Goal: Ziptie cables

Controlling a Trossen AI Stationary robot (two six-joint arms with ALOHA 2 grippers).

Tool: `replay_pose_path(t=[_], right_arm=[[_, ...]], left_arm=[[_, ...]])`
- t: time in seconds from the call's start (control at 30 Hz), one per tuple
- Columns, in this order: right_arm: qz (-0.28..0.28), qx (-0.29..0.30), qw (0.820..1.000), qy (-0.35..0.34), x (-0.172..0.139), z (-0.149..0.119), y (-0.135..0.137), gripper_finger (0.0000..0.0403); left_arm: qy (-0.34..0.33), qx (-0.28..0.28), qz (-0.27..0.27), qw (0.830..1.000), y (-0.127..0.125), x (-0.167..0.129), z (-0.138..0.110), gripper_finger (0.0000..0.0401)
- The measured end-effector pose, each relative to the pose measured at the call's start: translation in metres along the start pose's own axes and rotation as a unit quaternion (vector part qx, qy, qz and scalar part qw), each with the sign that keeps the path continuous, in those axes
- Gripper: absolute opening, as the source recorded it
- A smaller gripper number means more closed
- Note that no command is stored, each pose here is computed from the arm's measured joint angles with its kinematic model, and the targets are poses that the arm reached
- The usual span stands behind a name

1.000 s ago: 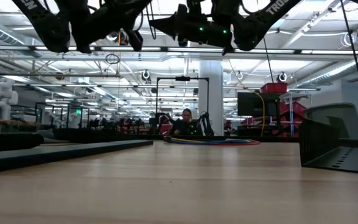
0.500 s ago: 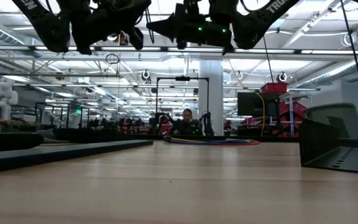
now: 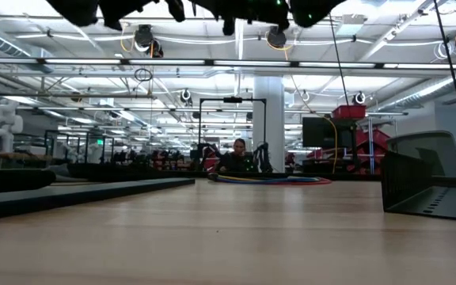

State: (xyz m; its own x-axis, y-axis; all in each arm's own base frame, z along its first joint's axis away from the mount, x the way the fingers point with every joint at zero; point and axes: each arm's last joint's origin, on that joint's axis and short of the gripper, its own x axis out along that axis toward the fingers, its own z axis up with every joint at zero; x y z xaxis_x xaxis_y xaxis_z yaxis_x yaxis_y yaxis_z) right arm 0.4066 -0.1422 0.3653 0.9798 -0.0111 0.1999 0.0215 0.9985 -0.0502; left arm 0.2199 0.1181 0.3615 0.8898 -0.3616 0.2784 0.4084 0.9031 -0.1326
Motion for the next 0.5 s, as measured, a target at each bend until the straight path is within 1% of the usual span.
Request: replay_pose_path(t=[0.07,0.13,0.23,0.33,0.4,0.5], right_arm=[[0.008,-0.028,0.999,0.014,0.004,0.009,0.002,0.0000],[0.016,-0.050,0.999,0.014,0.006,0.018,0.003,0.0000],[0.019,-0.056,0.998,0.009,0.005,0.031,0.001,0.0000],[0.019,-0.055,0.998,0.008,-0.002,0.040,-0.004,0.0000],[0.016,-0.053,0.998,0.007,-0.007,0.048,-0.004,0.0000],[0.013,-0.021,0.999,0.025,-0.011,0.052,-0.002,0.0000]], left_arm=[[0.011,0.019,0.004,1.000,-0.002,0.002,0.008,0.0000],[0.009,0.049,0.002,0.999,-0.006,0.003,0.018,0.0000],[-0.002,0.081,0.001,0.997,-0.015,0.000,0.027,0.0000],[-0.014,0.137,0.014,0.990,-0.026,-0.004,0.035,0.0000],[-0.010,0.168,0.043,0.985,-0.032,-0.008,0.038,0.0000],[0.032,0.193,0.108,0.975,-0.032,-0.014,0.032,0.0000]])
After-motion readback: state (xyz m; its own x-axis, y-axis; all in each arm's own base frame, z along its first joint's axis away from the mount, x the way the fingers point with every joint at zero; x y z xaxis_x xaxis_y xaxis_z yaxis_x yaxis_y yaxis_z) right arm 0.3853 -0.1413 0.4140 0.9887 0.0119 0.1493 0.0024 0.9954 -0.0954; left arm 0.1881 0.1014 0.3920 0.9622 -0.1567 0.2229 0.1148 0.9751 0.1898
